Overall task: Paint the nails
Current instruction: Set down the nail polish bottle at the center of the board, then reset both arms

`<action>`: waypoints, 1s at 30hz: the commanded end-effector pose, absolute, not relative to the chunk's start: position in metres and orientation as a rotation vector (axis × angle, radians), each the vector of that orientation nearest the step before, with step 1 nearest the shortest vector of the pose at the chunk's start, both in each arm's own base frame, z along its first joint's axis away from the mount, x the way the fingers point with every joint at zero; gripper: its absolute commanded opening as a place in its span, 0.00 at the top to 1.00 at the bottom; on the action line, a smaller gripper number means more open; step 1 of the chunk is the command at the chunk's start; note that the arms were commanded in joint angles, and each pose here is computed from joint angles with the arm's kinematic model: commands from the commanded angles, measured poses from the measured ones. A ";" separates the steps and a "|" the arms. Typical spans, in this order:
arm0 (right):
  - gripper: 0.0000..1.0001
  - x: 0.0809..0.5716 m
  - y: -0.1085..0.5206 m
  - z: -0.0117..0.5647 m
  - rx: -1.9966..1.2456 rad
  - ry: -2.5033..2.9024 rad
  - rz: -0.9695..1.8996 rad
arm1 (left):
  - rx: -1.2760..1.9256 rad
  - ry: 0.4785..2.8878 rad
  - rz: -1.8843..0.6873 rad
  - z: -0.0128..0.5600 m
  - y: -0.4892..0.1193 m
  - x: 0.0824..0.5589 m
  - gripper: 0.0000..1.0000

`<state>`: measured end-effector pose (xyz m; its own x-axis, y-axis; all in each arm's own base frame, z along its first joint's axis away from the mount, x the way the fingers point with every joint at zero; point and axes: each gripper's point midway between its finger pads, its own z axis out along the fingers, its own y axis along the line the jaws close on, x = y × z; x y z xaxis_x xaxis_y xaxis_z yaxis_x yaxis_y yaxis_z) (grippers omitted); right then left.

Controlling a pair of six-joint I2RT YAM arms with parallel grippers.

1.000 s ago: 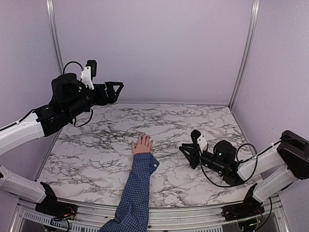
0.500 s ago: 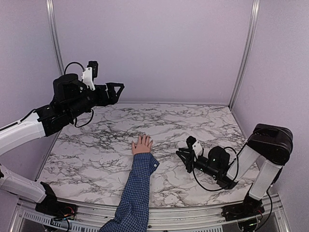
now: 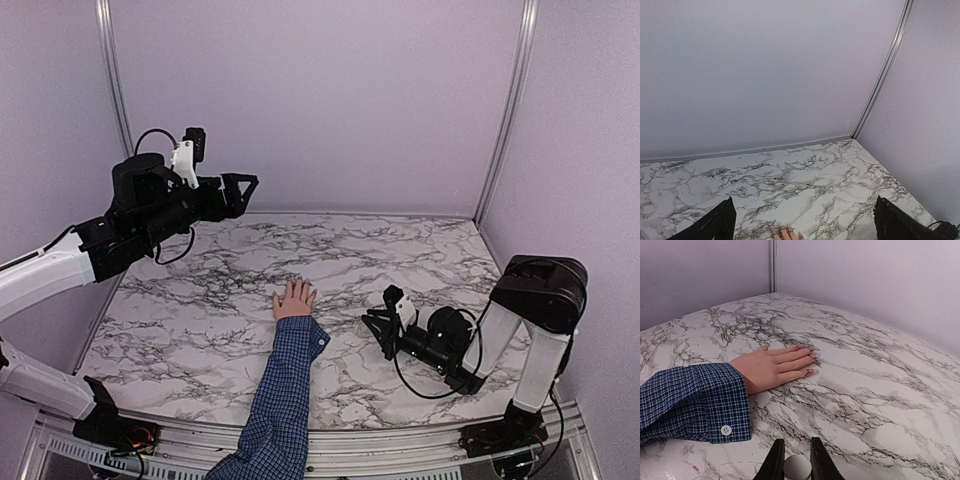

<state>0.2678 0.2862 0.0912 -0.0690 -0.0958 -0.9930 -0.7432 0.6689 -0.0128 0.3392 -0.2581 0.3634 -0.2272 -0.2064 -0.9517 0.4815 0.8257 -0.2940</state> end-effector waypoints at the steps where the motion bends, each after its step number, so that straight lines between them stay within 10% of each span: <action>1: 0.84 0.269 0.294 0.103 -0.701 1.517 0.637 | 0.228 1.683 -0.629 0.367 -0.259 0.344 0.01; 8: 0.82 0.269 0.293 0.099 -0.705 1.525 0.631 | 0.227 1.684 -0.627 0.366 -0.258 0.343 0.01; 20: 0.26 0.264 0.293 0.121 -0.701 1.501 0.657 | 0.222 1.705 -0.599 0.364 -0.258 0.347 0.01; 30: 0.01 0.290 0.325 0.166 -0.787 1.758 0.644 | 0.212 1.767 -0.602 0.360 -0.258 0.358 0.01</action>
